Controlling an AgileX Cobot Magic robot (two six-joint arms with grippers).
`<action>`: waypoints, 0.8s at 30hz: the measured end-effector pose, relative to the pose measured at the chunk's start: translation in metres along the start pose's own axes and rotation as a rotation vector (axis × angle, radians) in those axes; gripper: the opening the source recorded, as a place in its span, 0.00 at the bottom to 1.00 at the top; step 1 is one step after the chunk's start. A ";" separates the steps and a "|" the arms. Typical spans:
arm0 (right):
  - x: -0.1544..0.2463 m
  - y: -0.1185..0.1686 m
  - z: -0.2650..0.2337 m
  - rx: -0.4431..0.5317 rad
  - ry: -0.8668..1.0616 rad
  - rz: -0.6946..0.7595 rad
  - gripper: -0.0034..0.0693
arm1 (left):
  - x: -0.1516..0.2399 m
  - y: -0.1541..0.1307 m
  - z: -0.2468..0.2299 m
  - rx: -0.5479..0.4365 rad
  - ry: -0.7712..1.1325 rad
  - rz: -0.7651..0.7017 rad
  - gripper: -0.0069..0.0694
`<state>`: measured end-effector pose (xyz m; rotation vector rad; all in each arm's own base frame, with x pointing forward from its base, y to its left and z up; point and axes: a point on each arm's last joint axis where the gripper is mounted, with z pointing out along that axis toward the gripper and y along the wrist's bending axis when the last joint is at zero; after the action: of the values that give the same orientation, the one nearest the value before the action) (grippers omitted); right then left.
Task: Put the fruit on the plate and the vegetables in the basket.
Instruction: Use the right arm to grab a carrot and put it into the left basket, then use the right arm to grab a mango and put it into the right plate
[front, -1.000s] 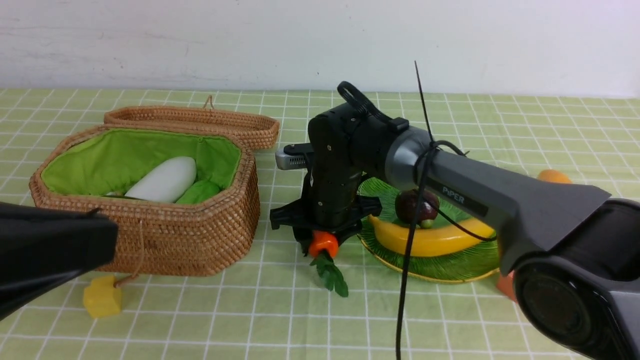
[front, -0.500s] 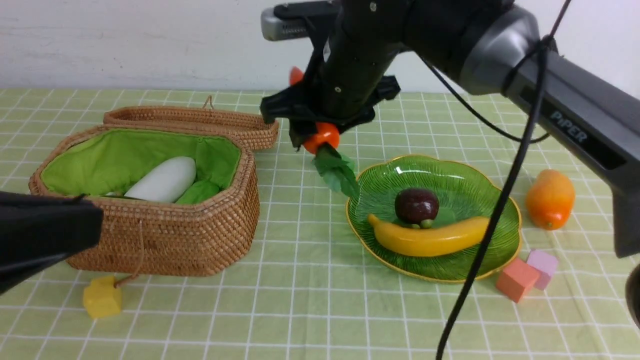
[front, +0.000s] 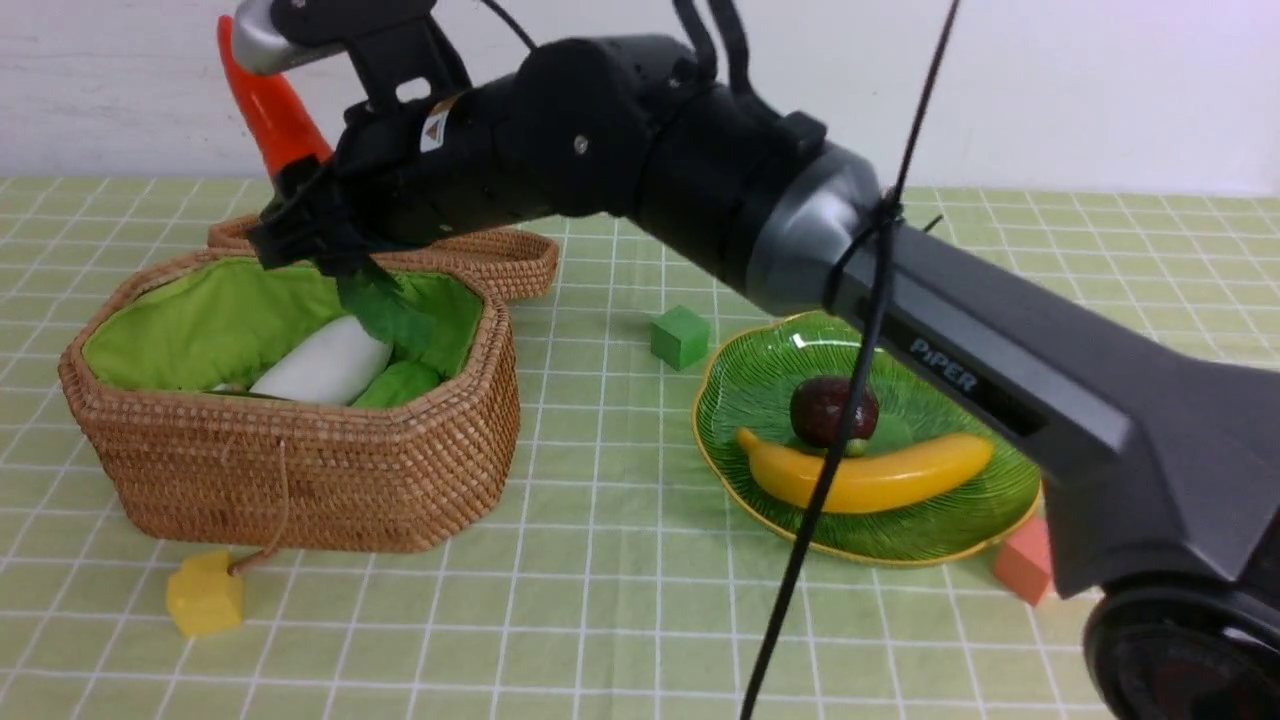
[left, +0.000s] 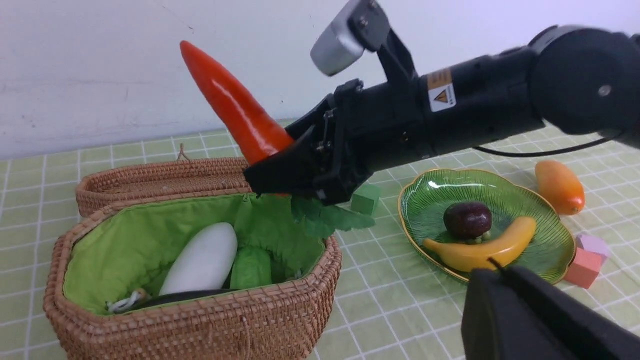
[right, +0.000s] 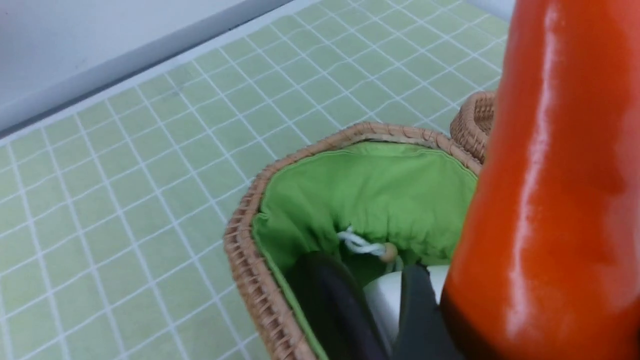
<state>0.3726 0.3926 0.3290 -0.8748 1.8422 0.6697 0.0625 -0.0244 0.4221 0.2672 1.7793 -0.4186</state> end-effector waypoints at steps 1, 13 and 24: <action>0.005 -0.002 0.006 0.005 -0.002 -0.002 0.59 | 0.000 0.000 0.000 0.000 0.000 0.000 0.08; 0.013 -0.004 0.009 0.026 0.060 -0.070 0.95 | 0.000 0.000 0.000 0.004 0.005 -0.006 0.08; -0.046 0.010 -0.125 0.092 0.304 -0.081 0.61 | 0.005 -0.017 0.004 0.172 0.069 0.026 0.08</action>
<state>0.3122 0.3171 0.4209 -1.0282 2.0757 0.4146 0.0585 -0.0418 0.4187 0.4297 1.8071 -0.5502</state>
